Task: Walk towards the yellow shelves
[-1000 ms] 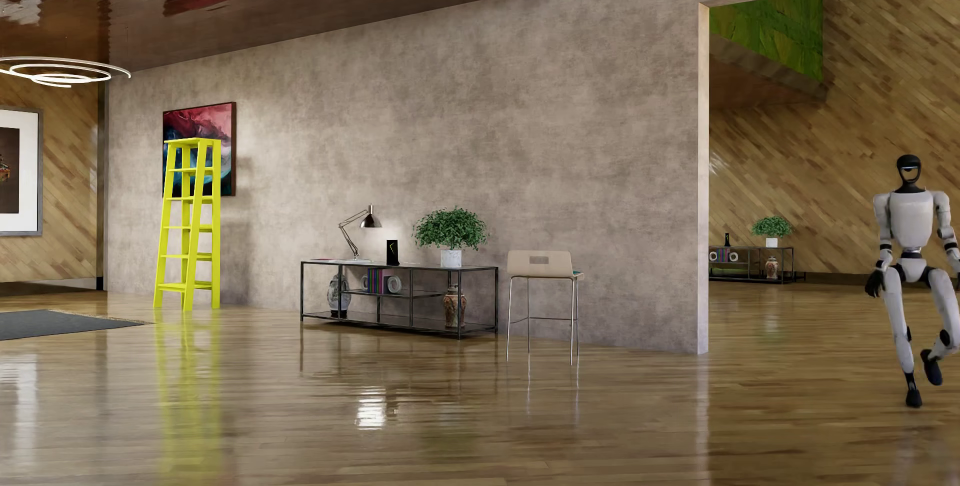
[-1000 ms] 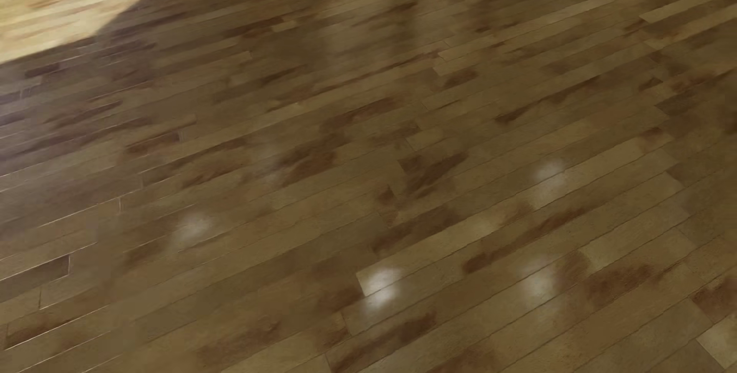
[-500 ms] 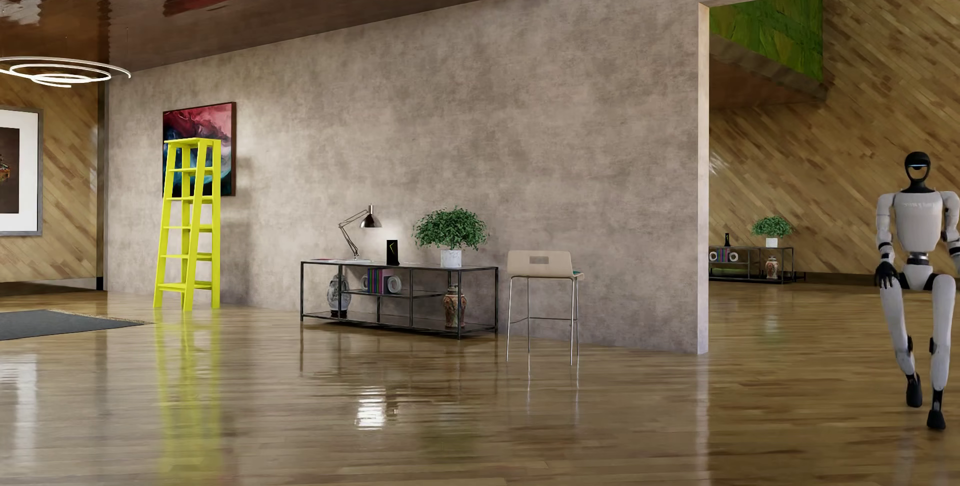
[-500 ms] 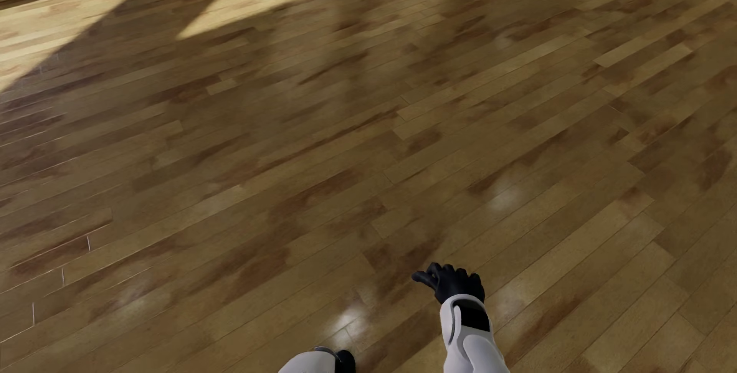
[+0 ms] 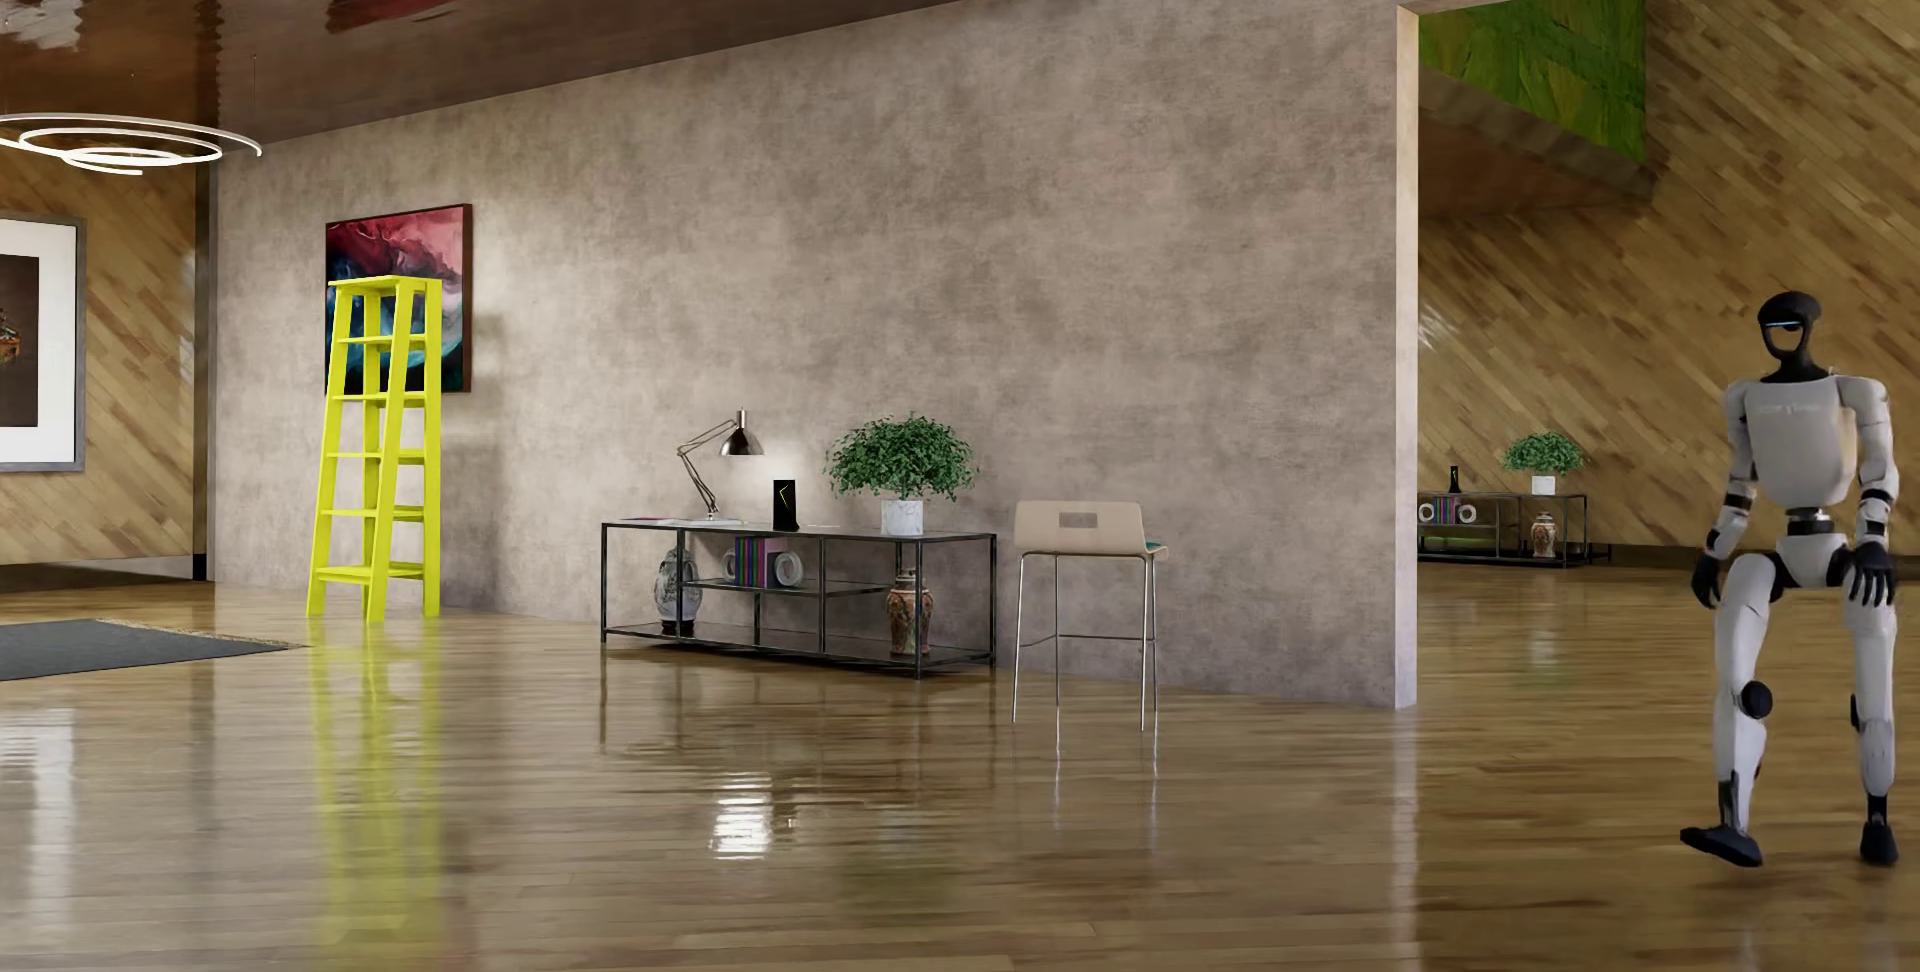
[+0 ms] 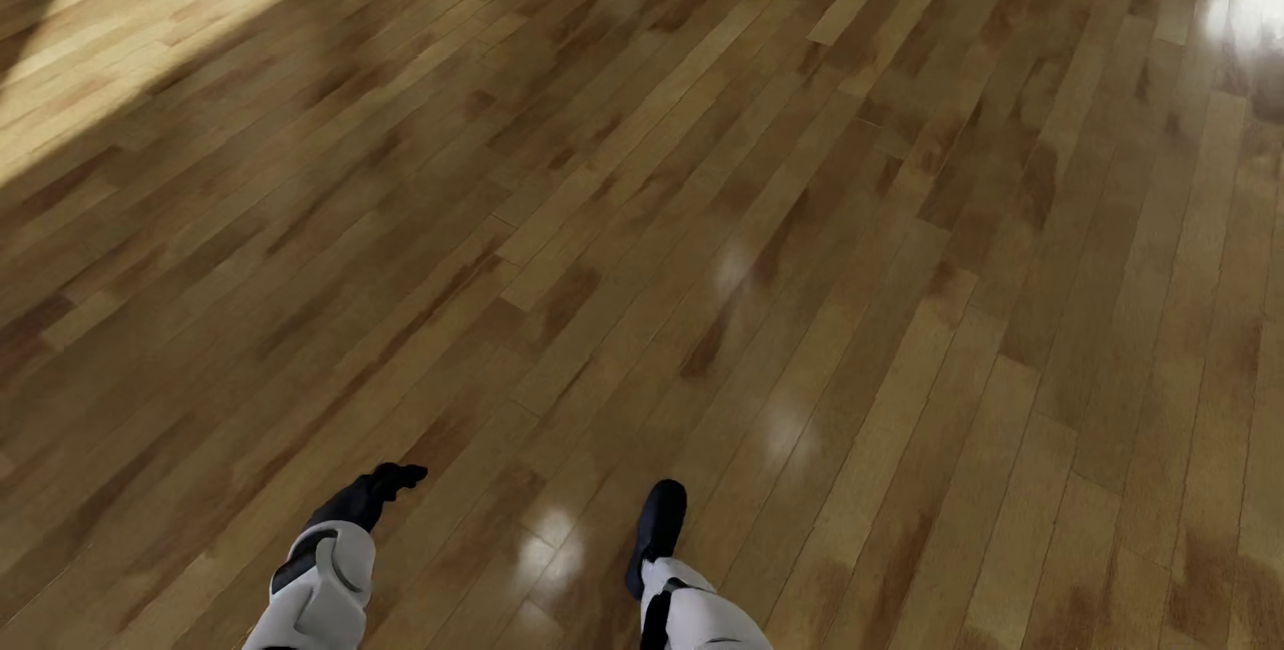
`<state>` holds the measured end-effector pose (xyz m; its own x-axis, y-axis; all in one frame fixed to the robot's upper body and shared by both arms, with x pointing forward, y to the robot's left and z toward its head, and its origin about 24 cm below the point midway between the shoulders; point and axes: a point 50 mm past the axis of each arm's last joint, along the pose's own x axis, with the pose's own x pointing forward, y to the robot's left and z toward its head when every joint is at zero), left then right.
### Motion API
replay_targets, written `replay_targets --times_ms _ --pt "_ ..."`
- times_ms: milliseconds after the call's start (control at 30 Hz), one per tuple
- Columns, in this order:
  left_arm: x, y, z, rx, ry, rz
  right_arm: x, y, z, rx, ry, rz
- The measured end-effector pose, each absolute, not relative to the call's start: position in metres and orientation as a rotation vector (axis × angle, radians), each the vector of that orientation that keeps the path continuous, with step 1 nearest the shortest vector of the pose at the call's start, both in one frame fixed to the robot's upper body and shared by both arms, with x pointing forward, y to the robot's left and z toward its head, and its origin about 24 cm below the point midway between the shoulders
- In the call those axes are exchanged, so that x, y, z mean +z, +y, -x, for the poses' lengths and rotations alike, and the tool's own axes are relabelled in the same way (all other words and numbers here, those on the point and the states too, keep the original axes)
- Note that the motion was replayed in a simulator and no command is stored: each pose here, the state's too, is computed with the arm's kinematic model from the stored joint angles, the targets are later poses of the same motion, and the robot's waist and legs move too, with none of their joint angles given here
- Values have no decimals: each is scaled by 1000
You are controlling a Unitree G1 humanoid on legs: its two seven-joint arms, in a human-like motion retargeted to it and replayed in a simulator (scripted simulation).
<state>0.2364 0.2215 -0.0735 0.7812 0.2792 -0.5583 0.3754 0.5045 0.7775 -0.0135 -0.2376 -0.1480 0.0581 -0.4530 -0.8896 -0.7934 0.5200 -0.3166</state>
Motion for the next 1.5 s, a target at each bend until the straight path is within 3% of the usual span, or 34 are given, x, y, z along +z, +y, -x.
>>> replay_targets --times_ms 33,100,200,267,400,500,600,667,767,833,900,967,1000,1133,1233,1333,1433,1500 --pt "-71 220 -239 -58 691 -1060 -149 -233 14 420 1577 1112" --pt "-75 214 -235 -101 694 -1058 -150 -221 8 427 1562 1047" --pt "-98 207 -203 -157 790 -1043 -149 -205 -3 221 1534 932" --pt "-116 211 -170 -168 922 -977 -152 -195 -26 177 1500 925" --pt "-145 219 -96 -192 1216 -874 -139 -184 -120 292 1134 1187" --pt "-153 215 -50 -148 1333 -769 -94 -166 -208 370 688 1328" --pt "-157 201 -29 -193 1376 -727 -34 -158 -262 286 352 1468" --pt "-156 201 -29 -240 1382 -744 -11 -163 -271 196 257 1458" --pt "-150 217 -38 -144 1343 -772 -28 -180 -261 151 395 1346" --pt "-145 225 -32 22 1338 -717 -66 -184 -243 260 630 1359" --pt "-145 228 -23 149 1363 -636 -104 -190 -208 405 898 1457" --pt "-151 225 -26 107 1414 -626 -129 -194 -170 575 1071 1538" --pt "-153 225 -34 49 1426 -661 -135 -197 -155 601 1097 1546" --pt "-146 227 -97 -191 1243 -942 -141 -225 -86 335 1232 1260" --pt "-120 233 -163 -138 1007 -1028 -143 -236 -46 219 1376 1084" --pt "-83 239 -221 -24 808 -1067 -151 -232 -18 320 1521 1077" --pt "-63 239 -244 54 700 -1018 -155 -226 -14 609 1513 1203" --pt "-61 230 -246 30 644 -1031 -155 -219 -22 598 1481 1193"
